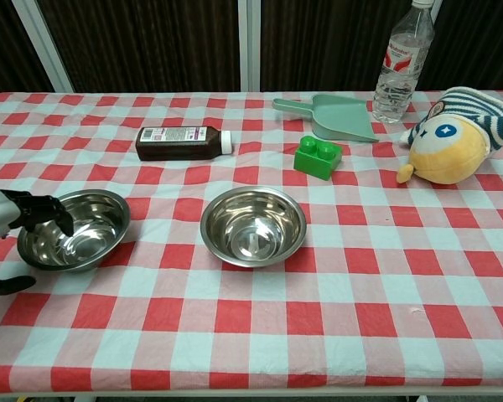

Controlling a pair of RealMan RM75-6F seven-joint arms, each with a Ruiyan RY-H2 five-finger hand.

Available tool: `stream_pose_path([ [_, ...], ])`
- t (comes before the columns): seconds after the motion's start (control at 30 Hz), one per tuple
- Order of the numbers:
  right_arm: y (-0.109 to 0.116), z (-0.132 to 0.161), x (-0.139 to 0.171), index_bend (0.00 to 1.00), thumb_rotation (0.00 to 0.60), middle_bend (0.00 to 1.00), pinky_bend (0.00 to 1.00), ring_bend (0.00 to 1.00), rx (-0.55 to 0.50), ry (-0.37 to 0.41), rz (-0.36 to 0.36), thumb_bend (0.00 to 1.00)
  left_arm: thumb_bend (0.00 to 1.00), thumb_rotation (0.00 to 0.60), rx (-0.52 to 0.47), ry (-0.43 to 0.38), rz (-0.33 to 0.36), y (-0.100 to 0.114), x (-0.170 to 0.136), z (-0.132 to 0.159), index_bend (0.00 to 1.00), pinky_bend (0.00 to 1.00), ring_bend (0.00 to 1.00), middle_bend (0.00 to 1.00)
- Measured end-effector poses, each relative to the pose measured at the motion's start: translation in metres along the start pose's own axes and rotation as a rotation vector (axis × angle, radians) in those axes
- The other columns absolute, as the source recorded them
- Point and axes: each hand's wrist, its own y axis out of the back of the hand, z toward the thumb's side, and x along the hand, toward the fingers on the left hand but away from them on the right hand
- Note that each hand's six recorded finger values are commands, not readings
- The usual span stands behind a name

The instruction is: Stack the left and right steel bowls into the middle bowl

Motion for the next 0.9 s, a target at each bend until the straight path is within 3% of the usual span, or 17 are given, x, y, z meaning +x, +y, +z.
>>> stream_pose_path([
  [0.9,-0.004,-0.009,-0.004,0.09,0.6,0.09,0.02,0.0,-0.014,-0.024,0.019,0.22,0.33,0.6,0.04,-0.031,0.019,-0.02,0.016,0.004,0.65,0.75,0.69,0.65],
])
